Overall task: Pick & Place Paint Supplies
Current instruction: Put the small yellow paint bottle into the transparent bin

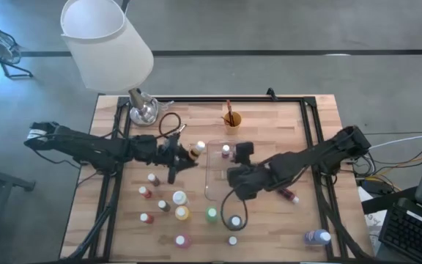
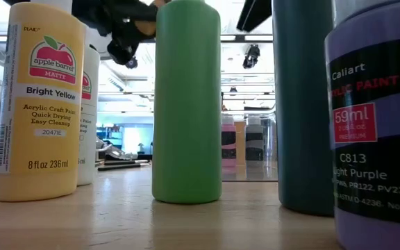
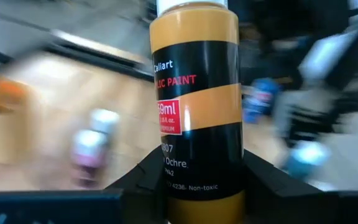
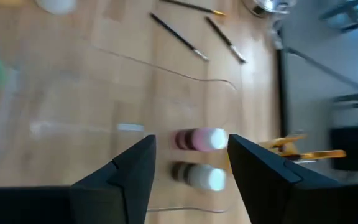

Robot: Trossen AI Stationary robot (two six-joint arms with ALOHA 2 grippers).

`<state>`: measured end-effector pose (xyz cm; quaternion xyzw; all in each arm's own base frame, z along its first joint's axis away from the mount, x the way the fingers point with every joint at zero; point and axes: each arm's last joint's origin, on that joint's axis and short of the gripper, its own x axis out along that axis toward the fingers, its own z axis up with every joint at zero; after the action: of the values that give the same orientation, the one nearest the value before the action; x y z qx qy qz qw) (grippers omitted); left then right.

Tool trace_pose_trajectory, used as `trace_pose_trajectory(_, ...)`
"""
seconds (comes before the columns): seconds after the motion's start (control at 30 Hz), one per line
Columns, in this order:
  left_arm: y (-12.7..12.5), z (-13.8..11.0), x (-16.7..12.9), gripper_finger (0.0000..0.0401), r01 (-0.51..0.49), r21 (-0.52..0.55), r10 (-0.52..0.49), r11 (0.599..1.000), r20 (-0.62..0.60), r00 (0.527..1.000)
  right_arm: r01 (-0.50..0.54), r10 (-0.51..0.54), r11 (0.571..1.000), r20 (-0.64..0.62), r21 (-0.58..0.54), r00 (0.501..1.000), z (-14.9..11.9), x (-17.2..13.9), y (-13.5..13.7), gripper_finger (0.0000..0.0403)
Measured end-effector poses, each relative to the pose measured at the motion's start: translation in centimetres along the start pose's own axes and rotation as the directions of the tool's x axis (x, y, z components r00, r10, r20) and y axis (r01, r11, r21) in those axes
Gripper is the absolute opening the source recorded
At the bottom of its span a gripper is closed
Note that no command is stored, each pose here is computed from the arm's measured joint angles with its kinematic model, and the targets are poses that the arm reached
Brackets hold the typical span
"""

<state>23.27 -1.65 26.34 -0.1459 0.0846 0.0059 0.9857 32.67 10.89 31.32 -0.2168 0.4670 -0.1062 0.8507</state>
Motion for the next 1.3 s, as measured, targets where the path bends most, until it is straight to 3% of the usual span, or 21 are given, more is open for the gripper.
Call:
trace_pose_trajectory(0.13, 0.4, 0.2, 0.3, 0.0128, -0.144, 0.11, 0.136, 0.983, 0.077, 0.988, -0.05, 0.044, 0.996, 0.076, 0.079, 0.996, 0.0, -1.6, -0.9, 0.0186)
trace_pose_trajectory(0.33, 0.0, 0.4, 1.6, 0.0128, -0.149, 0.251, 0.103, 0.956, 0.187, 0.977, -0.101, 0.055, 0.984, 0.289, 0.144, 0.956, 0.4, -3.4, -2.2, 0.0181)
trace_pose_trajectory(0.5, -0.4, -0.5, 3.4, 0.0128, -0.152, 0.341, 0.056, 0.928, 0.278, 0.959, -0.226, 0.117, 0.957, 0.474, 0.18, 0.873, 0.4, -4.7, -3.5, 0.0195)
trace_pose_trajectory(0.63, -0.4, -1.2, 4.5, 0.0128, -0.153, 0.368, 0.03, 0.917, 0.32, 0.947, -0.233, 0.09, 0.954, 0.561, 0.19, 0.823, 0.0, -5.2, -4.1, 0.0207)
trace_pose_trajectory(0.77, -0.5, -1.3, 5.2, 0.0128, -0.134, 0.374, -0.007, 0.918, 0.352, 0.936, -0.221, 0.053, 0.953, 0.606, 0.207, 0.794, -0.1, -4.6, -4.4, 0.0217)
trace_pose_trajectory(1.07, -0.7, -1.5, 5.9, 0.0128, -0.124, 0.415, -0.036, 0.901, 0.359, 0.933, -0.201, -0.024, 0.927, 0.585, 0.316, 0.811, 0.3, -2.7, -6.5, 0.0238)
trace_pose_trajectory(1.3, -0.7, -1.4, 5.8, 0.0128, -0.126, 0.418, -0.036, 0.9, 0.359, 0.933, -0.247, 0.0, 0.915, 0.612, 0.319, 0.791, 0.8, -2.7, -6.8, 0.0251)
